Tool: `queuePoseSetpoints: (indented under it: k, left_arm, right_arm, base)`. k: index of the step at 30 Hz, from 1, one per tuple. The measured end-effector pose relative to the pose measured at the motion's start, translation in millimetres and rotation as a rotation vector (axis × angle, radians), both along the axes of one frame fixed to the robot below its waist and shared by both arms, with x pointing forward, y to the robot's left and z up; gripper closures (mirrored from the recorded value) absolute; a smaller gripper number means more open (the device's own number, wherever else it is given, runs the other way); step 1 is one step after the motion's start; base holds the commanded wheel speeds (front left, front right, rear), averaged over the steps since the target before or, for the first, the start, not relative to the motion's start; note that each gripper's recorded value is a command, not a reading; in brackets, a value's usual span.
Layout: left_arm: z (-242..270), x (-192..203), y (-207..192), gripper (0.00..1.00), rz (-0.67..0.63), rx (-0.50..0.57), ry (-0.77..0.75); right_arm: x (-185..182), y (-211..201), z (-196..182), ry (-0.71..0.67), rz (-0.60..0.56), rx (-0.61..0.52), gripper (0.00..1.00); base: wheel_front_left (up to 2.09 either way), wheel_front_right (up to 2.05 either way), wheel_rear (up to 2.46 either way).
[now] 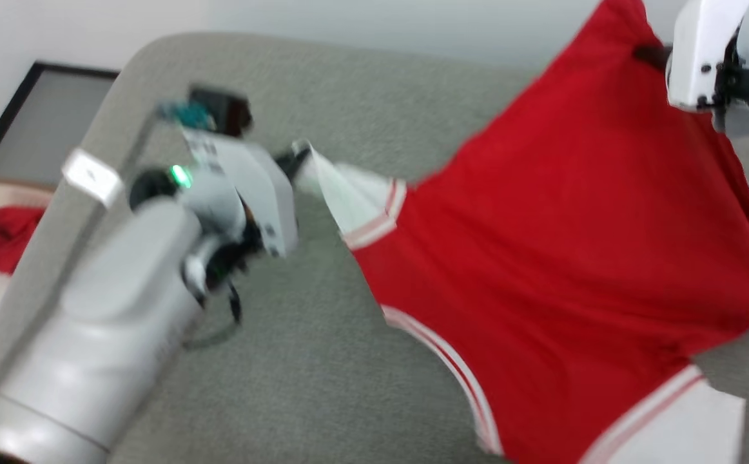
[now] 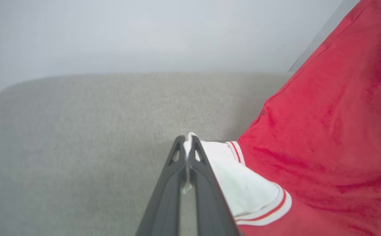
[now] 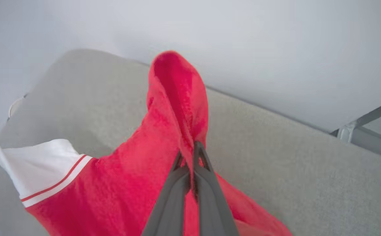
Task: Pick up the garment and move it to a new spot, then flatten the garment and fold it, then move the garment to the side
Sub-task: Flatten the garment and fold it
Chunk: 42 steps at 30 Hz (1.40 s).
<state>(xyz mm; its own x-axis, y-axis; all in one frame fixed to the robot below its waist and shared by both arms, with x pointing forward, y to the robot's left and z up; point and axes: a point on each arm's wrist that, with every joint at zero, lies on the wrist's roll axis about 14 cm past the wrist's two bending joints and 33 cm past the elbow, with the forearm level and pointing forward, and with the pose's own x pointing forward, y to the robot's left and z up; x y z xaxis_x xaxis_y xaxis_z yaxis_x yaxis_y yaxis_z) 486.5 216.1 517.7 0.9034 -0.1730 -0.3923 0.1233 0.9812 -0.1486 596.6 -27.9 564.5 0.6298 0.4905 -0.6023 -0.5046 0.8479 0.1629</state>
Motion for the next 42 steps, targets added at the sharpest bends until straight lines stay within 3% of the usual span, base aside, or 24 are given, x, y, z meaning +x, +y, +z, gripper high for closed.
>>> queuePoseSetpoints:
  k: [12, 18, 21, 23, 24, 31, 36, 42]
  left_arm:
    - [183, 66, -14, 1.0, -0.043, 0.16, -0.319]
    - [242, 83, -27, 1.0, -0.011, 0.168, -0.447]
    - [273, 88, -31, 1.0, 0.02, 0.153, -0.53]
    - [294, 90, -36, 1.0, 0.041, 0.08, -0.579]
    - [300, 90, -39, 1.0, 0.038, 0.104, -0.596]
    - [344, 89, -56, 1.0, 0.029, 0.072, -0.723]
    - [364, 98, -66, 1.0, 0.011, 0.028, -0.803]
    - [370, 124, -65, 1.0, 0.01, 0.062, -0.875]
  right_arm:
    - [1, -37, 129, -0.452, -0.168, 0.151, 1.0]
    - [-11, -52, 153, -0.534, -0.229, 0.133, 1.0]
    - [-16, -65, 164, -0.567, -0.265, 0.112, 1.0]
    - [-19, -81, 177, -0.615, -0.296, 0.074, 1.0]
    - [-21, -87, 184, -0.633, -0.312, 0.069, 1.0]
    - [-34, -104, 196, -0.65, -0.357, 0.068, 1.0]
    - [-24, -112, 205, -0.695, -0.377, 0.077, 1.0]
    - [5, -118, 208, -0.773, -0.393, 0.102, 1.0]
  base:
    - [0.0, 0.0, 0.0]
    - [0.0, 0.0, 0.0]
    - [0.0, 0.0, 0.0]
    - [0.0, 0.0, 0.0]
    - [0.0, 0.0, 0.0]
    - [0.0, 0.0, 0.0]
    - [0.0, 0.0, 0.0]
    - [0.0, 0.0, 0.0]
